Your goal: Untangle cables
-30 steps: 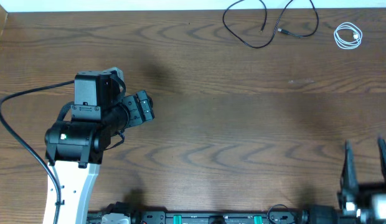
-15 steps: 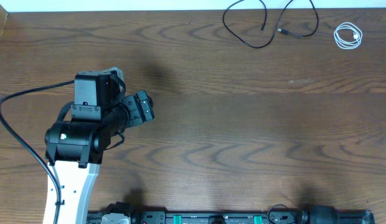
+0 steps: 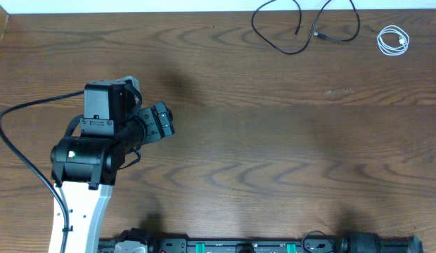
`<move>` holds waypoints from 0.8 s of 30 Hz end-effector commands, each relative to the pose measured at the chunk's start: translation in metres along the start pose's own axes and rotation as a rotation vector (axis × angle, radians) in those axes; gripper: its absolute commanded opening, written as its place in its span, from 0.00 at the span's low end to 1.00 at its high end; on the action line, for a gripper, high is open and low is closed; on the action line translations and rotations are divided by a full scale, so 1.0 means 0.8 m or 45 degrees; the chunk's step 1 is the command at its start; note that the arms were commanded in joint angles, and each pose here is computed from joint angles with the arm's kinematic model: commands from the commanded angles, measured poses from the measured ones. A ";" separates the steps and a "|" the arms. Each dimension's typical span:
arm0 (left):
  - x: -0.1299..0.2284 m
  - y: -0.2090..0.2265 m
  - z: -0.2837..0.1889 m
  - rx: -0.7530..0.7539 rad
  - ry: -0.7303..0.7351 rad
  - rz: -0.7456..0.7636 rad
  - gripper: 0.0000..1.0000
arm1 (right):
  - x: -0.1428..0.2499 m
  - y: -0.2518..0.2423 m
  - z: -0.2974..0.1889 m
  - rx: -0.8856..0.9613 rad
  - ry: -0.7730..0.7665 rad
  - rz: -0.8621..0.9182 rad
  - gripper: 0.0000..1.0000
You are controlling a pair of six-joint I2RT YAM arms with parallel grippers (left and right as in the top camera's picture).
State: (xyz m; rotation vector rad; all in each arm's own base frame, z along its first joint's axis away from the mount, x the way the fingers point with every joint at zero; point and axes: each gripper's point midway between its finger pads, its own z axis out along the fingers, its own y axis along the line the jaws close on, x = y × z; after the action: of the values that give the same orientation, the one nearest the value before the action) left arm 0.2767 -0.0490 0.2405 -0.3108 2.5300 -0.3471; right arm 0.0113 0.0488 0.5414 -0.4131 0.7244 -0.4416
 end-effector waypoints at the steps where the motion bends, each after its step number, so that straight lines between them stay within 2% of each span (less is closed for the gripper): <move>1: -0.004 0.001 -0.003 -0.007 -0.013 0.008 0.92 | 0.070 0.010 0.031 -0.018 0.216 0.045 0.99; 9: -0.004 0.001 -0.003 -0.007 -0.013 0.008 0.92 | 0.186 0.060 0.057 -0.113 0.536 0.445 0.99; 12: -0.004 0.001 -0.003 -0.007 -0.013 0.008 0.92 | 0.244 0.093 0.052 -0.162 0.738 0.610 0.99; 15: -0.004 0.001 -0.003 -0.007 -0.013 0.008 0.92 | 0.293 0.124 0.031 -0.229 0.955 0.650 0.99; 24: -0.004 0.001 -0.003 -0.007 -0.013 0.008 0.92 | 0.321 0.133 0.041 -0.252 1.013 0.649 0.99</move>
State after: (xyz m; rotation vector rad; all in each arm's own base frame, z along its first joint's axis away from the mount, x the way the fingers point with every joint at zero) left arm 0.2767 -0.0490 0.2405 -0.3110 2.5299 -0.3466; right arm 0.2302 0.0141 0.3703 -0.2389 1.6093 -0.0342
